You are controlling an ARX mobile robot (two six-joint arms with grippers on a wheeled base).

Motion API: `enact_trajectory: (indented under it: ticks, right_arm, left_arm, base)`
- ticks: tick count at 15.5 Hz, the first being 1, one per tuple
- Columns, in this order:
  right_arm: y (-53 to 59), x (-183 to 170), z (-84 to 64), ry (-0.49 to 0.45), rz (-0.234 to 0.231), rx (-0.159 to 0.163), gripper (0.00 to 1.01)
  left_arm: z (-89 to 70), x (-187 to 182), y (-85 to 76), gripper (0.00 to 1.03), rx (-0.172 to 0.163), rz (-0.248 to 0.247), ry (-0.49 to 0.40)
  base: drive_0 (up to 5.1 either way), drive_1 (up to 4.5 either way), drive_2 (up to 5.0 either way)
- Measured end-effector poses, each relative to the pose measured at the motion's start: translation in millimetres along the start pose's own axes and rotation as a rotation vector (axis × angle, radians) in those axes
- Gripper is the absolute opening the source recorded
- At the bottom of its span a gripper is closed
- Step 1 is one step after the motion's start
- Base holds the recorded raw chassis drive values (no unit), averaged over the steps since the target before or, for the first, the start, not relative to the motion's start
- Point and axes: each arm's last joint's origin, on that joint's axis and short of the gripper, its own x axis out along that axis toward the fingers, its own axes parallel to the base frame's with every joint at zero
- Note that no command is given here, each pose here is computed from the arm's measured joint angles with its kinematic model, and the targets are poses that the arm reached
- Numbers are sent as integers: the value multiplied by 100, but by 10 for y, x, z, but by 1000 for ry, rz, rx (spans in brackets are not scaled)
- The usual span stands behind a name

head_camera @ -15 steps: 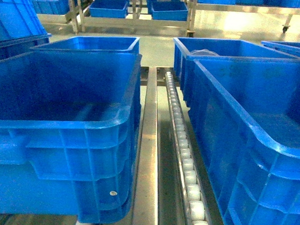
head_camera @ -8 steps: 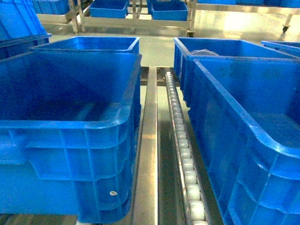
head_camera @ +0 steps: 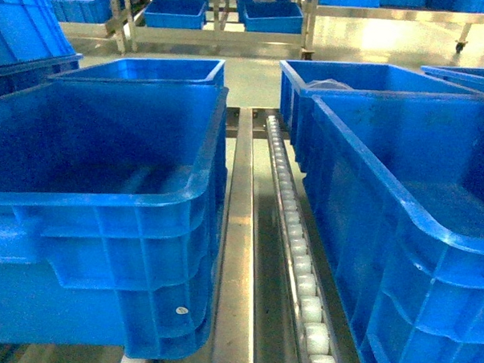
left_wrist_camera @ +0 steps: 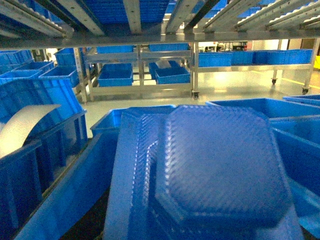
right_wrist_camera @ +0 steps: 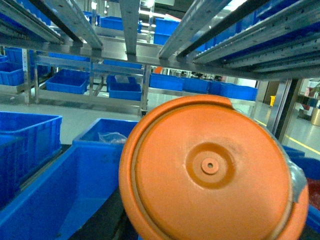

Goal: Sort blue parts and orange caps into right shelf containers

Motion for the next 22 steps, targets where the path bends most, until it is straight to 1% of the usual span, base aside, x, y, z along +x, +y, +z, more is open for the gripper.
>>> enact_trajectory:
  ticks: [2, 3, 4, 5, 6, 7, 8, 9, 10, 11, 12, 13, 14, 15, 16, 17, 19, 20, 21, 22]
  right_arm:
    - [54, 460, 194, -41, 42, 1, 45]
    - [99, 746, 241, -31, 66, -1, 45]
    - [147, 990, 199, 22, 81, -1, 45]
    - [227, 1339, 11, 124, 91, -7, 45]
    - [255, 1499, -121, 184, 86, 1, 45]
    - [261, 1571, -180, 207, 87, 9, 47]
    - [264, 1589, -190, 210, 84, 26, 60]
    - [264, 1584, -162, 202, 85, 33, 73]
    - [263, 1582, -148, 197, 85, 35, 88]
    - [265, 1577, -150, 208, 80, 33, 100]
    - [288, 1539, -159, 208, 71, 17, 97]
    - [289, 1530, -172, 214, 73, 5, 98]
    - [242, 1486, -189, 255, 126, 36, 89]
    - [197, 1313, -223, 258, 138, 82, 74]
    - [176, 1177, -246, 258, 138, 100, 61]
    - [167, 1069, -268, 258, 140, 108, 48]
    - [147, 827, -323, 267, 144, 114, 21]
    - [137, 735, -335, 267, 144, 114, 8]
    - [128, 652, -344, 267, 144, 116, 1]
    - [118, 556, -354, 267, 143, 117, 1]
  left_arm:
    - [318, 565, 27, 43, 9, 3, -89]
    - [358, 886, 47, 43, 13, 10, -77]
    - [280, 1149, 87, 43, 10, 31, -13]
    - [40, 1501, 149, 43, -34, 76, 128]
    - [-70, 1627, 149, 43, -64, 78, 191]
    - [-82, 1646, 109, 49, -70, 62, 195]
    - [-20, 1643, 64, 62, -73, 31, 163]
    - [35, 1633, 48, 75, -77, 4, 139]
    - [37, 1602, 67, 89, -80, 4, 136]
    - [-11, 1539, 64, 100, -84, 0, 164]
    - [-73, 1399, 14, 97, -95, -21, 206]
    - [-78, 1345, -27, 98, -98, -45, 207]
    - [-56, 1349, -26, 96, -91, -26, 184]
    - [-63, 1257, 8, 82, -78, 67, 156]
    - [-103, 1101, 40, 69, -77, 86, 161]
    - [-134, 983, 51, 57, -76, 88, 166]
    - [-188, 754, 78, 30, -76, 87, 172]
    - [-199, 659, 123, 17, -78, 72, 170]
    - [-211, 575, 177, 4, -76, 92, 170]
    - [-225, 477, 179, 2, -76, 97, 170]
  base:
    - [0, 0, 0]
    - [0, 0, 0]
    - [0, 0, 0]
    - [0, 0, 0]
    - [0, 0, 0]
    - [0, 0, 0]
    - [0, 0, 0]
    - [0, 0, 0]
    - [0, 0, 0]
    - [0, 0, 0]
    - [0, 0, 0]
    - [0, 0, 0]
    - [0, 0, 0]
    - [0, 0, 0]
    - [0, 0, 0]
    - [0, 0, 0]
    - [0, 0, 0]
    - [0, 0, 0]
    - [0, 0, 0]
    - [0, 0, 0]
